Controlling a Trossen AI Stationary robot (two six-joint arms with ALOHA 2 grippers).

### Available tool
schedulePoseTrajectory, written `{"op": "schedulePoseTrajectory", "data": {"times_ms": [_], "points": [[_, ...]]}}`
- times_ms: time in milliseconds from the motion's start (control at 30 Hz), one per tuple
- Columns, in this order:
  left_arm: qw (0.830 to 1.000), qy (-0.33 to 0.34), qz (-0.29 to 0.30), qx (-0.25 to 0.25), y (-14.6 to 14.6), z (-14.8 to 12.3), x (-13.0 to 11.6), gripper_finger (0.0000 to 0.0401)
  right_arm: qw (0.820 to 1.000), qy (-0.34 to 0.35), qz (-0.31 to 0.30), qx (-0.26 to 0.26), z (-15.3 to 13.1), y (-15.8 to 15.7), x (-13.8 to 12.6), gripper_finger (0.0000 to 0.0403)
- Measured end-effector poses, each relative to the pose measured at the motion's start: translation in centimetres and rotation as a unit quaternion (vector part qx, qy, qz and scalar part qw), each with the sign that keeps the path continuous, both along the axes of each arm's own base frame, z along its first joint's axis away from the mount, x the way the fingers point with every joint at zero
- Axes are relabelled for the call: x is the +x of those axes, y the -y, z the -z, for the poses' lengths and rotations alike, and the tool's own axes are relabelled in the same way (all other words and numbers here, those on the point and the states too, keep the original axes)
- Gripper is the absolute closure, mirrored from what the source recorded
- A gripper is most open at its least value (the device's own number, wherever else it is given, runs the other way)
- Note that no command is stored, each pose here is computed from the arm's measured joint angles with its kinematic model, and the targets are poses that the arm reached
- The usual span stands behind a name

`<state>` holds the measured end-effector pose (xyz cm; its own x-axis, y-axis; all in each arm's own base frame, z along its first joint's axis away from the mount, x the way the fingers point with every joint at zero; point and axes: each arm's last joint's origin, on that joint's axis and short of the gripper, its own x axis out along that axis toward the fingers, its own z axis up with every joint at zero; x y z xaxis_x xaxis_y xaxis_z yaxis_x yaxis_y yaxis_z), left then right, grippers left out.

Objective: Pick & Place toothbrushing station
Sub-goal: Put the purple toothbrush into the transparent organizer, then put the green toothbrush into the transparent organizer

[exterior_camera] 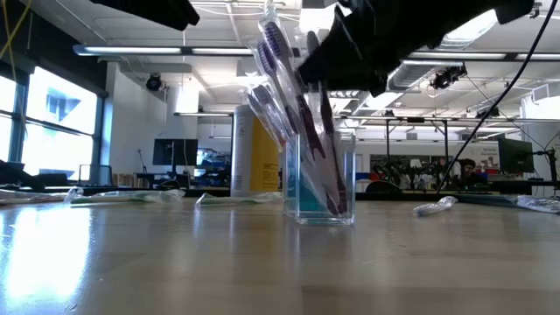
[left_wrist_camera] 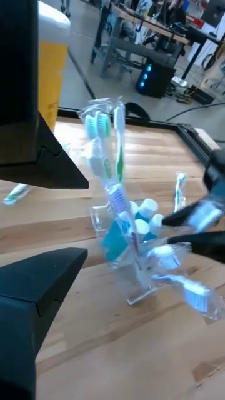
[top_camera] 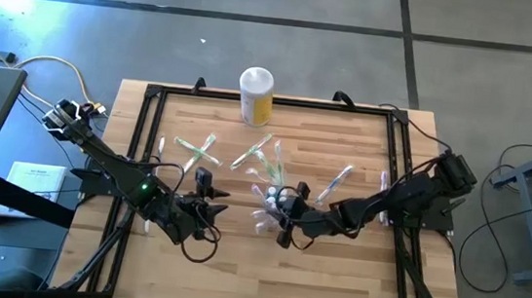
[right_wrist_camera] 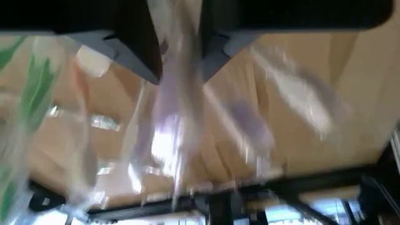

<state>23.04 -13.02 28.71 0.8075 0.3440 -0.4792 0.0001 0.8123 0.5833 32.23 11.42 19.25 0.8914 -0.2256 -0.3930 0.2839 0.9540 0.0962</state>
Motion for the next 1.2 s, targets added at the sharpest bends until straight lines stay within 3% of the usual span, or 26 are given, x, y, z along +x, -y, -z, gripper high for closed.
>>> {"op": "schedulePoseTrajectory", "data": {"times_ms": [267, 400, 667, 767, 967, 1067, 1200], "points": [[1.0, -0.024, -0.007, 0.011, -0.3, 0.4, -0.4, 0.0244, 1.0, 0.017, -0.007, -0.011, -1.5, 0.3, -0.3, 0.0203], [0.998, -0.048, -0.042, 0.019, -1.5, 0.8, -0.4, 0.0244, 0.999, 0.033, -0.021, -0.023, -2.9, 0.0, -0.9, 0.0163], [0.973, -0.113, -0.202, 0.001, -7.2, 1.9, -0.3, 0.0231, 0.996, 0.07, -0.05, -0.025, -5.5, -1.0, -2.5, 0.0145], [0.964, -0.14, -0.223, -0.043, -9.5, 2.1, 0.2, 0.0229, 0.995, 0.079, -0.052, -0.025, -6.0, -1.5, -3.0, 0.0149], [0.968, -0.18, -0.132, -0.113, -14.5, 2.8, 1.9, 0.0228, 0.995, 0.077, -0.055, -0.039, -6.0, -2.1, -3.3, 0.0151], [0.973, -0.134, -0.116, -0.149, -17.4, 2.9, 2.5, 0.0228, 0.995, 0.072, -0.057, -0.041, -5.9, -2.1, -3.4, 0.0151], [0.966, -0.073, -0.097, -0.229, -20.7, 3.6, 2.4, 0.0228, 0.995, 0.071, -0.056, -0.042, -5.9, -2.1, -3.4, 0.0151]]}}
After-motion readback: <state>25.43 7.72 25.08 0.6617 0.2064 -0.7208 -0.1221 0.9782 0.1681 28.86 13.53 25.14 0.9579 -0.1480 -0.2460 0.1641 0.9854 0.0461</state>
